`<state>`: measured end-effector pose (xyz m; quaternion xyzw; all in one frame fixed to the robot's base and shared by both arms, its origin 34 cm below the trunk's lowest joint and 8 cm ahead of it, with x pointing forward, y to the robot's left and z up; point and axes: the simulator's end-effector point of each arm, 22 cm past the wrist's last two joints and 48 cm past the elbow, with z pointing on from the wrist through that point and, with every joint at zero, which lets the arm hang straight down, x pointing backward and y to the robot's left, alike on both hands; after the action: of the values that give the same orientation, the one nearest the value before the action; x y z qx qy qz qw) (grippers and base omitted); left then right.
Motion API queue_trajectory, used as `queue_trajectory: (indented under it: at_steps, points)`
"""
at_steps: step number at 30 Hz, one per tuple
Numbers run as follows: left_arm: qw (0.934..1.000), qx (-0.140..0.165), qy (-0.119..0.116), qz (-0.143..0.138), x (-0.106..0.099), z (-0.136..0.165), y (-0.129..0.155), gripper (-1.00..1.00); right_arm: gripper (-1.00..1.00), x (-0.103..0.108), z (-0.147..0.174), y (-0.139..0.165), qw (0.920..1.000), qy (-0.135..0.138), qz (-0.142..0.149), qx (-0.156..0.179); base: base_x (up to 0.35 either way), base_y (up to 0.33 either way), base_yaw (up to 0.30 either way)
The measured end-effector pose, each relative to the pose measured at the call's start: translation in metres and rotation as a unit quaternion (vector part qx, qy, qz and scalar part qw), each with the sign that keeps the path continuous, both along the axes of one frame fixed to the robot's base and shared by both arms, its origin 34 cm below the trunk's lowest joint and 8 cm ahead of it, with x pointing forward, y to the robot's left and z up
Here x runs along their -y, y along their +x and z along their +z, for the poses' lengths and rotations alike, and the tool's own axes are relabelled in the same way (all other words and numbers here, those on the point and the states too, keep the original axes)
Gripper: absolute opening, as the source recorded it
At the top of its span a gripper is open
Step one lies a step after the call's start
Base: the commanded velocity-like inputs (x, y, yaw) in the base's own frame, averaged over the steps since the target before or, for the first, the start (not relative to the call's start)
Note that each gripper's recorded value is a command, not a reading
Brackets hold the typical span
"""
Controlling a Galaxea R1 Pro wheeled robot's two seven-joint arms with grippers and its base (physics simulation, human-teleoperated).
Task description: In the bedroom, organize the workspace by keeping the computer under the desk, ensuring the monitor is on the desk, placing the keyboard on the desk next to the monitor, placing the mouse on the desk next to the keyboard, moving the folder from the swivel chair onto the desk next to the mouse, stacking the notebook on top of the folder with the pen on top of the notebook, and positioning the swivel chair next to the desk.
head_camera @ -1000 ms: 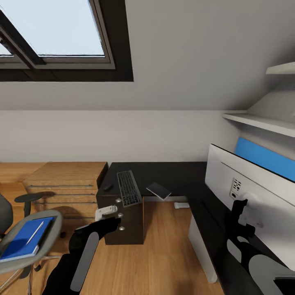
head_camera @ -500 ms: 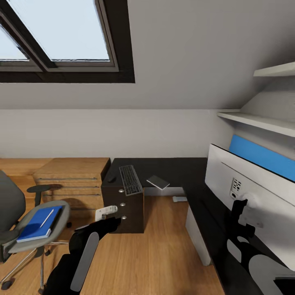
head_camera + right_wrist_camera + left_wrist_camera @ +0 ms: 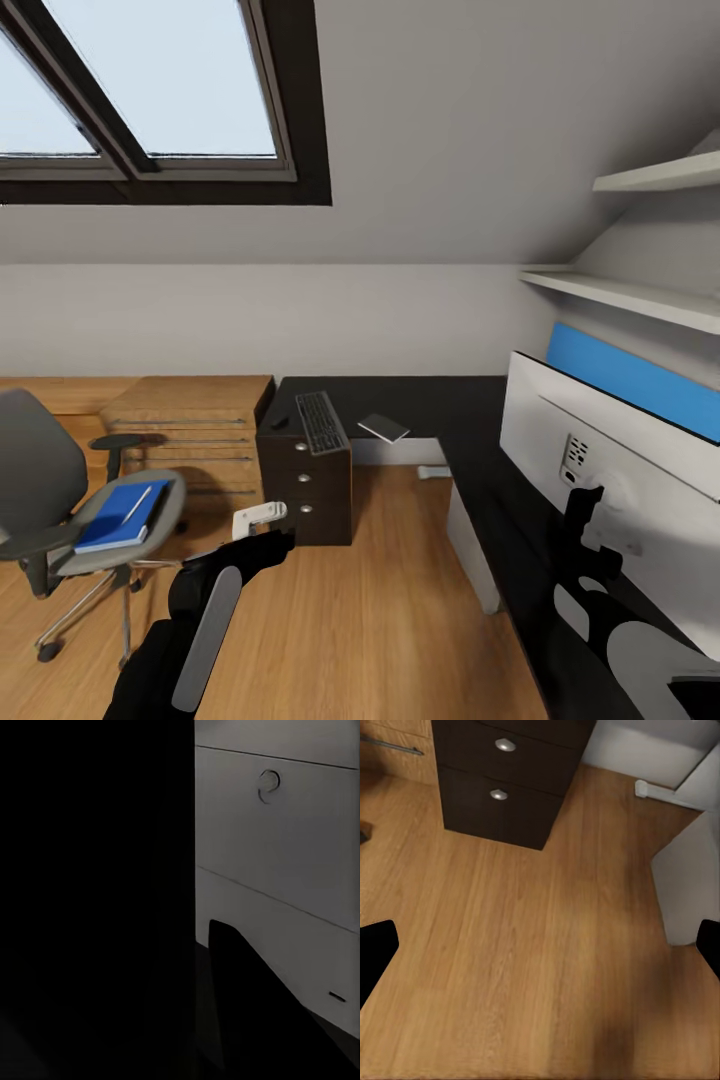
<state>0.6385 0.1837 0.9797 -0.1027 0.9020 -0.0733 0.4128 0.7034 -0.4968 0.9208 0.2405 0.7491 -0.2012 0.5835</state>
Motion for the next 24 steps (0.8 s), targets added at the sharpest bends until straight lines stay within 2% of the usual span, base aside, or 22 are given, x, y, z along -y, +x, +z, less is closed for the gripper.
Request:
queue_trajectory:
  at_steps: [7,21,24]
  points:
    - [1.0,0.0,0.001,0.001,-0.0003,0.0001,-0.0001,1.0,-1.0,0.0,0.0002,-0.0005,1.0,0.002,-0.002,0.003,-0.291,-0.139,0.0]
    - [1.0,0.001,0.0,0.0,0.0004,0.0006,-0.0003,1.0,-1.0,-0.0005,0.0013,0.0,1.0,0.001,-0.001,0.003,-0.031,-0.01,0.0]
    - [1.0,0.0,0.0,0.0,0.0004,0.0001,-0.0002,1.0,-1.0,-0.0017,0.0011,0.0009,1.0,-0.001,0.002,0.002,-0.213,0.0,0.0]
